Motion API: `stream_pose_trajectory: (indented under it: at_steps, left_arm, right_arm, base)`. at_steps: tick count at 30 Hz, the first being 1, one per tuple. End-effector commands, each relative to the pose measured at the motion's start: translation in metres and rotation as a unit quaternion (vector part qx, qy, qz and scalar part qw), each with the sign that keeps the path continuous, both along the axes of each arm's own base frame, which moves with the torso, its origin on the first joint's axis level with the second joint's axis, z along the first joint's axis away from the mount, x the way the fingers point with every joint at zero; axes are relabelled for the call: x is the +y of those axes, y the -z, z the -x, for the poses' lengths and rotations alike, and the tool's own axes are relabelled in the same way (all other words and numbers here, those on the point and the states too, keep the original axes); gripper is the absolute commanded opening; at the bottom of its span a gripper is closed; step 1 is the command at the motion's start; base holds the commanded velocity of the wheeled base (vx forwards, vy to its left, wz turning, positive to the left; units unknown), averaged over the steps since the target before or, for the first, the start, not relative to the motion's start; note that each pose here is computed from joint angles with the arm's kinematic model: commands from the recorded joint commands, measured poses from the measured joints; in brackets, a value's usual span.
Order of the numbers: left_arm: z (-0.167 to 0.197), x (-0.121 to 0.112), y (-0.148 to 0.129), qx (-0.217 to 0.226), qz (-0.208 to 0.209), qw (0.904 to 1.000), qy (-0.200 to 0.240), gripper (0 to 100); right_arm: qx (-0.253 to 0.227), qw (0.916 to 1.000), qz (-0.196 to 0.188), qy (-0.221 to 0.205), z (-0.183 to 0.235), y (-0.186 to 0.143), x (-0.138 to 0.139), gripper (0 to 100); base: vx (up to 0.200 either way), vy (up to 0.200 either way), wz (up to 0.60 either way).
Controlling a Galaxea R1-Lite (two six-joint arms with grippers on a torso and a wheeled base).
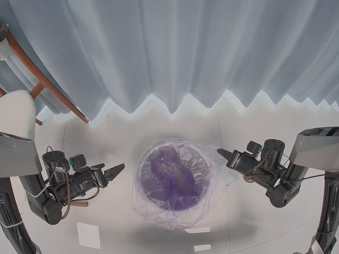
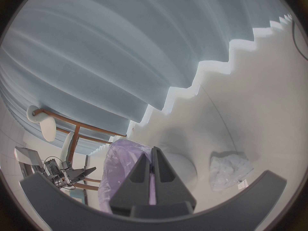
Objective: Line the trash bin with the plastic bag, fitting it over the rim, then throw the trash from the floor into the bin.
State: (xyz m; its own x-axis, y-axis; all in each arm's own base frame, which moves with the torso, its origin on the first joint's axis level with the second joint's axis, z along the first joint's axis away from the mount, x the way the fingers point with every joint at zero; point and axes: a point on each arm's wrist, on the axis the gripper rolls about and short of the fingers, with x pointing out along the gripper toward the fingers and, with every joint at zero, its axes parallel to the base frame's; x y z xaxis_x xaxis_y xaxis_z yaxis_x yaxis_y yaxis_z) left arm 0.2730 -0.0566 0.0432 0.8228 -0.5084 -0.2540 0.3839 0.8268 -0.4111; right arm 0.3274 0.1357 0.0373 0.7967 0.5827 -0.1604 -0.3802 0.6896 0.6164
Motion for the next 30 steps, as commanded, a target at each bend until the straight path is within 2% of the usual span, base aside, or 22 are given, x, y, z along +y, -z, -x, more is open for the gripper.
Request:
stream_pose_trajectory:
  at_steps: [1, 20, 30]
  left_arm:
    - [0.000, 0.000, 0.001, 0.002, 0.000, 1.0000, 0.000, 100]
    - [0.002, -0.002, 0.006, 0.013, -0.002, 0.9999, 0.005, 100]
    - [0.002, -0.002, 0.006, 0.014, -0.002, 0.9999, 0.005, 100]
  right_arm:
    - [0.020, 0.9998, 0.002, -0.002, -0.008, 0.019, 0.006, 0]
    - [0.072, 0.9973, 0.013, 0.000, -0.015, 0.065, 0.010, 0]
    - [0.072, 0.9974, 0.007, -0.001, -0.013, 0.076, 0.011, 0]
  base:
    - [0.000, 0.000, 0.00]
    - [0.000, 0.000, 0.00]
    - [0.000, 0.000, 0.00]
